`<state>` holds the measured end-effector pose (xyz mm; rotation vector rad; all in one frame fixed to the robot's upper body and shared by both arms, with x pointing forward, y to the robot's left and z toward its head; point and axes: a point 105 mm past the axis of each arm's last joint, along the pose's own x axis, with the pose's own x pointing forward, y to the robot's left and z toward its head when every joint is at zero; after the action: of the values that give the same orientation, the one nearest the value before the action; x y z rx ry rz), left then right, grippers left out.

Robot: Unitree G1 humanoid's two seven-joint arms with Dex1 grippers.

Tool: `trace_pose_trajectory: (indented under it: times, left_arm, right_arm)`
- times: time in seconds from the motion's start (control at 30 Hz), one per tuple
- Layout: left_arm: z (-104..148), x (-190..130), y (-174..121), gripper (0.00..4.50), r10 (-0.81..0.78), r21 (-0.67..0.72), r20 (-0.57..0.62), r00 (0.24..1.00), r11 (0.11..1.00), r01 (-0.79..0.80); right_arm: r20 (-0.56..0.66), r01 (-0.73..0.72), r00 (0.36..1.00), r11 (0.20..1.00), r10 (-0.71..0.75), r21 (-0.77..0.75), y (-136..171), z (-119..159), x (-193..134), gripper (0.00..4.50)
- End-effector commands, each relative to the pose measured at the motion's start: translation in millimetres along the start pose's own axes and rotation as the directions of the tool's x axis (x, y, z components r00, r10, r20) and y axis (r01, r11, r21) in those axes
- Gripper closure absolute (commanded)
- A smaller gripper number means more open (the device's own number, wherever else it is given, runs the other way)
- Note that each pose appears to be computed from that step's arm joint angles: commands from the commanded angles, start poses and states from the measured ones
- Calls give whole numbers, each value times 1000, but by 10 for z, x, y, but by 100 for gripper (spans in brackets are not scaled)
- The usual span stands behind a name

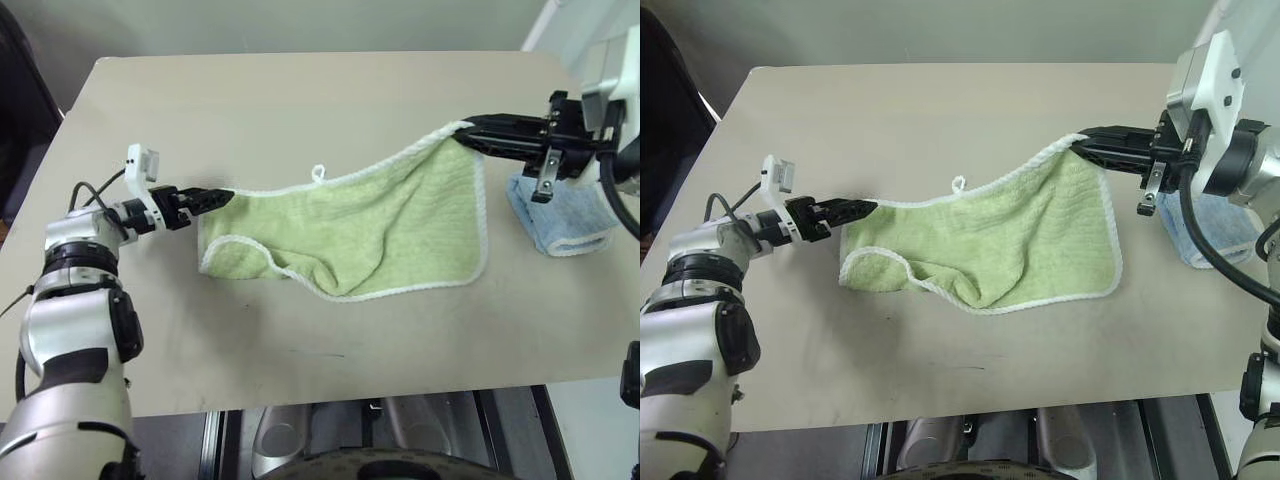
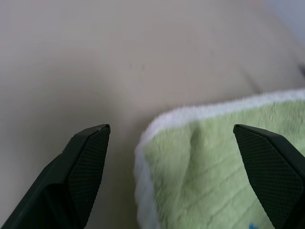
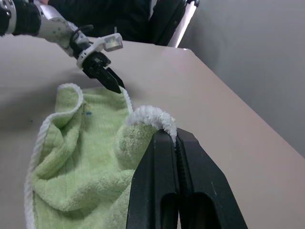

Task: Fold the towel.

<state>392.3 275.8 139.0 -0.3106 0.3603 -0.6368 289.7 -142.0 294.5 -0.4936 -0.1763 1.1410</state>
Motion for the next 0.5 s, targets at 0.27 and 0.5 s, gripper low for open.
trace_pose_trajectory:
  times: [0.27,0.5]
  left_arm:
    - [31,-51,-122,167,-105,23,-53,993,994,106]
    - [-58,-110,-75,416,-89,82,-107,990,992,98]
  right_arm:
    - [-1,30,1000,998,-30,-64,-16,125,-93,450]
    - [-19,29,999,997,-30,-66,-26,69,-87,450]
